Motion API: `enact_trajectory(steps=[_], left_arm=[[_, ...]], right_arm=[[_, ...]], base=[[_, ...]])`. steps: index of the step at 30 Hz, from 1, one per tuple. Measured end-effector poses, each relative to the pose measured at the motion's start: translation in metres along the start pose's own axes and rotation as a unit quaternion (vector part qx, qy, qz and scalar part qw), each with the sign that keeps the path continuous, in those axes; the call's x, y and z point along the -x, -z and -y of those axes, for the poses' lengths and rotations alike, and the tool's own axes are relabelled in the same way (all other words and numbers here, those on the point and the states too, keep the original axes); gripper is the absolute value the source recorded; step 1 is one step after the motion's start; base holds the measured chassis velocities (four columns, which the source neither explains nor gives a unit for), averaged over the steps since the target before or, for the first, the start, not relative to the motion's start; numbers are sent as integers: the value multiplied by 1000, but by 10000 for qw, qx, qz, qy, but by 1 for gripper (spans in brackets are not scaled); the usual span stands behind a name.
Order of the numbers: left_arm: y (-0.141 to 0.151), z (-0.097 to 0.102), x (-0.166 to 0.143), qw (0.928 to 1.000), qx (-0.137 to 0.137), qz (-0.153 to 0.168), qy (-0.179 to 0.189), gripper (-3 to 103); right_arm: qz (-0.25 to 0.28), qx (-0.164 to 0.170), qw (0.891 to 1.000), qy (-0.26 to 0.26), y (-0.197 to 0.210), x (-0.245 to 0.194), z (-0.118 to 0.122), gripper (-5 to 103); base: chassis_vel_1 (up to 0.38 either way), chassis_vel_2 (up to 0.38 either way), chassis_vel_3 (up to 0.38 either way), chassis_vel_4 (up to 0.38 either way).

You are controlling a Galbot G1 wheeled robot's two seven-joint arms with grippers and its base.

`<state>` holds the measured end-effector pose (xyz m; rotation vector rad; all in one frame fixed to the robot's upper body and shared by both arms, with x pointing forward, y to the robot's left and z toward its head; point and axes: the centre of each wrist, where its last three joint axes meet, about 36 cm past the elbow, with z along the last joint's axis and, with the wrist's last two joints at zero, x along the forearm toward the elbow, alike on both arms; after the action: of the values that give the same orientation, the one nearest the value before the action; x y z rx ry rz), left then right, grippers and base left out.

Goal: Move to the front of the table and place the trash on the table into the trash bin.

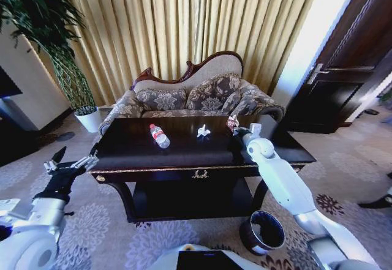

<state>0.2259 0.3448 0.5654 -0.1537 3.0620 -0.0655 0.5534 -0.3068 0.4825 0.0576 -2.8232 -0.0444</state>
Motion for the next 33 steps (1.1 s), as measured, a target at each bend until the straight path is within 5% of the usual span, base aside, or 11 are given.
enact_trajectory(steps=[9,15,25,33], left_arm=[[1,1,3,10000,-27,63,12,100],[-2,-3,7,9999,-40,94,47,100],[-5,4,10,9997,-215,60,-67,100],[-4,10,12,9995,-216,30,-223,100]], right_arm=[[449,143,9985,295,13,-57,3,0],[888,140,9949,456,14,-148,-2,0],[1380,50,9903,180,-1,-258,-29,0],[1298,-22,9915,-106,-13,-293,-33,0]], base=[[0,0,0,0],[0,0,0,0],[0,0,0,0],[0,0,0,0]])
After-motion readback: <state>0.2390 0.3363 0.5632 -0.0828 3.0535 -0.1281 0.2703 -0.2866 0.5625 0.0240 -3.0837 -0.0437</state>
